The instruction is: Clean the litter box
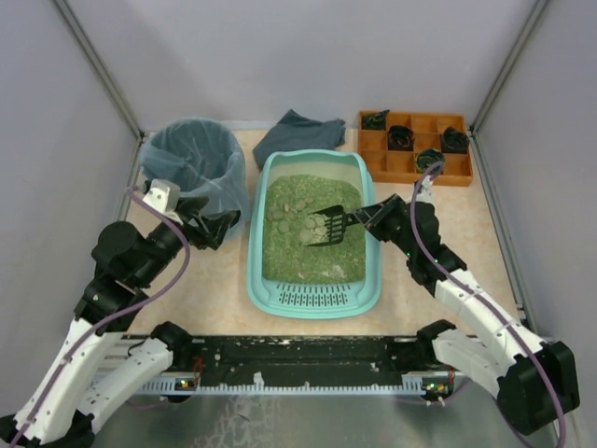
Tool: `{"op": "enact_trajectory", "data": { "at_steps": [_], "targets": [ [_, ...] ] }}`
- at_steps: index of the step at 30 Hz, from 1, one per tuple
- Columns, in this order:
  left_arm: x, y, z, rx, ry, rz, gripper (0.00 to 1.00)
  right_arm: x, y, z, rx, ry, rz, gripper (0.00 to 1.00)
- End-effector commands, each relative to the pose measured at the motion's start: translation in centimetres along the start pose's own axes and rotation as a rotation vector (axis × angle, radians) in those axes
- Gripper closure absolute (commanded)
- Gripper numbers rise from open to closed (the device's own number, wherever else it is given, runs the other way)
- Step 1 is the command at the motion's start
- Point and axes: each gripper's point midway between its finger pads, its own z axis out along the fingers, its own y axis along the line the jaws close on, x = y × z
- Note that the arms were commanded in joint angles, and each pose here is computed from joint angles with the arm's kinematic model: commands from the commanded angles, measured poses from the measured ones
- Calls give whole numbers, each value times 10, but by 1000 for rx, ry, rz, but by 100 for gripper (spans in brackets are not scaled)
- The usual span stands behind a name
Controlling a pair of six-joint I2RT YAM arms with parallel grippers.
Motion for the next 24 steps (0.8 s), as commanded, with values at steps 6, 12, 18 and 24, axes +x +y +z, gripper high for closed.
{"op": "enact_trajectory", "data": {
  "at_steps": [6,12,18,24],
  "targets": [
    [46,28,-45,-170,91,-67,22,-6,54,-16,-180,9,-52,100],
    [59,33,-53,-197,135,-67,23,-23,44,-29,-221,-37,21,100],
    [71,28,-57,-161,164,-52,21,-26,20,-34,-167,-55,41,100],
    [74,30,-61,-166,144,-52,19,-12,37,-34,-264,8,75,100]
  ]
}}
